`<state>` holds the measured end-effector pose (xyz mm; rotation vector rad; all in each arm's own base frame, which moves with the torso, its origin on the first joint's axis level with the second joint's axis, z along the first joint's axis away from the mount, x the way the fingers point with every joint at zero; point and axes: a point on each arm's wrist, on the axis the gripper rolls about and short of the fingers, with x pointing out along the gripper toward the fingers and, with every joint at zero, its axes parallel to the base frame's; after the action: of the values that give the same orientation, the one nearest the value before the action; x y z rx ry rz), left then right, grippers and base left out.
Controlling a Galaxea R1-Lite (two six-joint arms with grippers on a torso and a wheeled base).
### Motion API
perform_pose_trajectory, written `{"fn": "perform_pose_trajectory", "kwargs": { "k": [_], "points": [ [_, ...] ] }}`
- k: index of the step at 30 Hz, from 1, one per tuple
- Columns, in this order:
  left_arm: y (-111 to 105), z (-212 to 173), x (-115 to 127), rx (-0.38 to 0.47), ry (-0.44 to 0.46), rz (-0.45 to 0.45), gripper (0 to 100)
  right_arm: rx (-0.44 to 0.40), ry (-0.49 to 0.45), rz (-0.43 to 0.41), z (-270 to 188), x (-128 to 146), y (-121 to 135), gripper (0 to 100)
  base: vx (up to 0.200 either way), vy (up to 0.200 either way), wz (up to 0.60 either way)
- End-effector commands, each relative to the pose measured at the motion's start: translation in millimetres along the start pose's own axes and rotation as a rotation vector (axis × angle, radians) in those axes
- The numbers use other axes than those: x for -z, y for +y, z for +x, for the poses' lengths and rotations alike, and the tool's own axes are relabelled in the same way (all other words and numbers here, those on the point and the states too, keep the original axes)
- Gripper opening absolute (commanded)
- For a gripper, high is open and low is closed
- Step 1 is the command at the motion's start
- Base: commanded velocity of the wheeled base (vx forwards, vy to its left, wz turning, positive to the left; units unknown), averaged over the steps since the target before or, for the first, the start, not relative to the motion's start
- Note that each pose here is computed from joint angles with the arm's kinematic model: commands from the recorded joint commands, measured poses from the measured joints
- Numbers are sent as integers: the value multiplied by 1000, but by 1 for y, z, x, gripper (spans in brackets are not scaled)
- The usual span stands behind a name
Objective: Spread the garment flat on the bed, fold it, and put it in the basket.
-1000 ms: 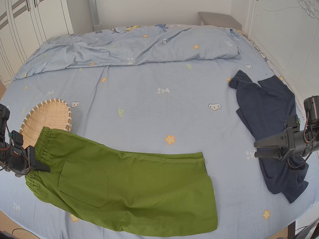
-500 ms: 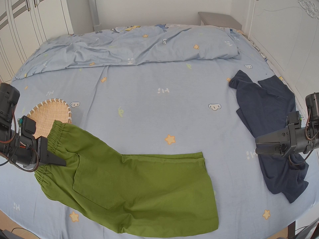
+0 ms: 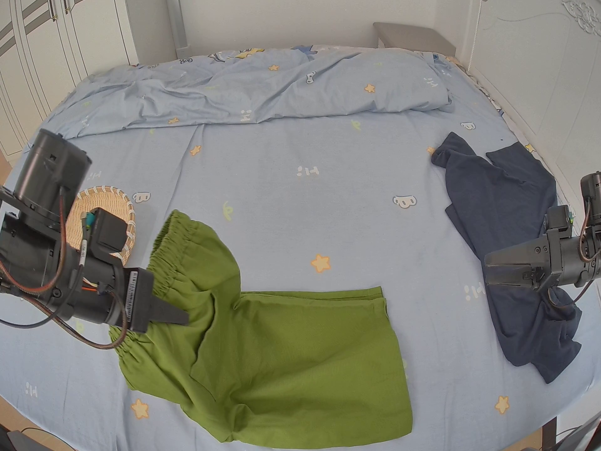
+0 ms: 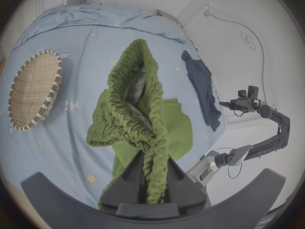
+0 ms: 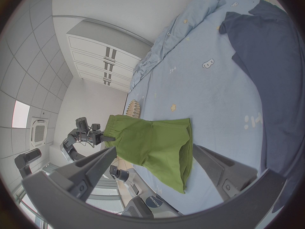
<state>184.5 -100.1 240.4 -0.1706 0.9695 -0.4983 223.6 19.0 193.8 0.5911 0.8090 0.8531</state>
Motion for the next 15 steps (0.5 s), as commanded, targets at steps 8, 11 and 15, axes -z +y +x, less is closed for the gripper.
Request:
{"fn": "perform_pose_trajectory", "kwargs": {
  "k": [8,11,15],
  "points": [
    [-64,48,-6,49,103,30,0,15,-28,-13,-6,-2,2,100,0,0,0],
    [-79,58,-4,68,109,8,0,15,-28,-13,-6,-2,2,100,0,0,0],
    [-92,71,1,92,116,-20,0,15,-27,-12,-6,-2,2,100,0,0,0]
  ]
}}
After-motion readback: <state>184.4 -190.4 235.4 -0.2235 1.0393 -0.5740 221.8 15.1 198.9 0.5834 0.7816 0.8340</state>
